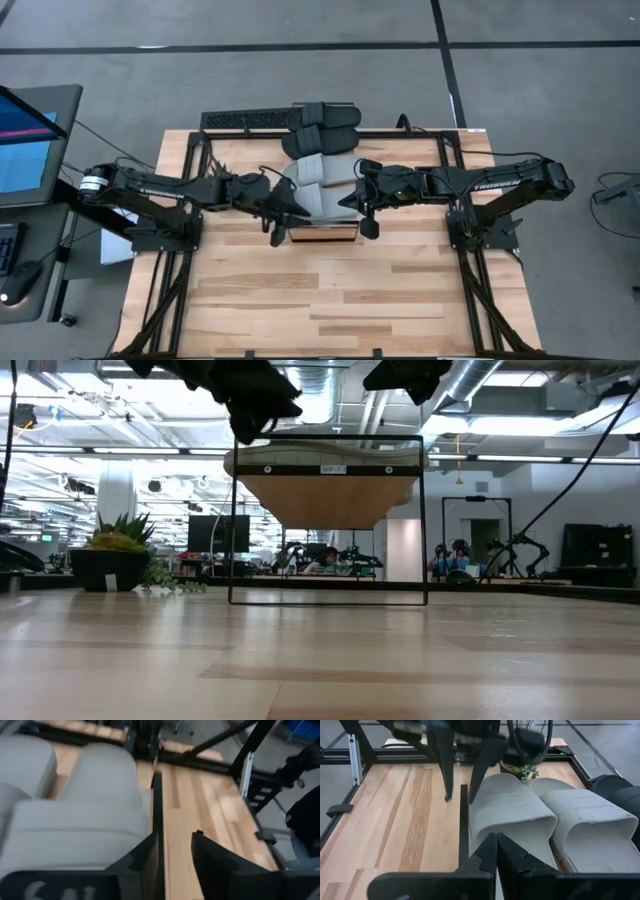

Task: Pick and place slides into the shelf
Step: Adjust the bottom gray slide on the shelf, then return to Home Position

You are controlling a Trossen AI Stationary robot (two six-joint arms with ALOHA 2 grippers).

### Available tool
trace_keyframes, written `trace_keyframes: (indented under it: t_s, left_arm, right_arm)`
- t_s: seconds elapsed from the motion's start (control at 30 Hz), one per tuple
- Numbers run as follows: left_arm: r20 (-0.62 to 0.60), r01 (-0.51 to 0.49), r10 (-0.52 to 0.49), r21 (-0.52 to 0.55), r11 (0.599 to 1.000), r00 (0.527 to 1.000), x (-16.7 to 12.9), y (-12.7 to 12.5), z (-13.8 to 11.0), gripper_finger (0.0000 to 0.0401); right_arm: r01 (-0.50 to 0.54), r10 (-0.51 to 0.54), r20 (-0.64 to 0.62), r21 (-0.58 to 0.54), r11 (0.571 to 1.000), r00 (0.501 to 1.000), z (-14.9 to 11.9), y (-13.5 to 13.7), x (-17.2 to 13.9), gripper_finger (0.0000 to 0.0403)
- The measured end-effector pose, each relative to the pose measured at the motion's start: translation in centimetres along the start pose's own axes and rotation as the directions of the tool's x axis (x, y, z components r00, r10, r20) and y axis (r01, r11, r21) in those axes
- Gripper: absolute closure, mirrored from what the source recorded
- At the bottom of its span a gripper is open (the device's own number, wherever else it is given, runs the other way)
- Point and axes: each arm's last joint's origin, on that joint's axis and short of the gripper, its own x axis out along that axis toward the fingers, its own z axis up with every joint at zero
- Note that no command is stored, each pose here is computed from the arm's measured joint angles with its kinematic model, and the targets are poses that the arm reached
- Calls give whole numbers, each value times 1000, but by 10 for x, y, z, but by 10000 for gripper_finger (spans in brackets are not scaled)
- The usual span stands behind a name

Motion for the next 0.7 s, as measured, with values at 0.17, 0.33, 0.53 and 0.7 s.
trace_keyframes:
  t_s: [0.17,0.33,0.53,0.7]
  left_arm:
    - [126,20,-23,25,999,992,-34,-8,23,261]
    - [370,-32,-14,119,992,929,-108,-20,59,248]
    - [531,-289,184,122,950,827,-184,-23,49,252]
    - [536,-309,209,104,945,818,-209,-21,25,252]
  right_arm:
    - [1,-1,3,0,1000,1000,0,0,0,403]
    - [66,-66,87,-3,998,994,9,-4,-24,403]
    - [150,-145,283,3,989,948,18,-11,-84,403]
    - [167,-165,426,34,985,890,-4,-15,-123,403]
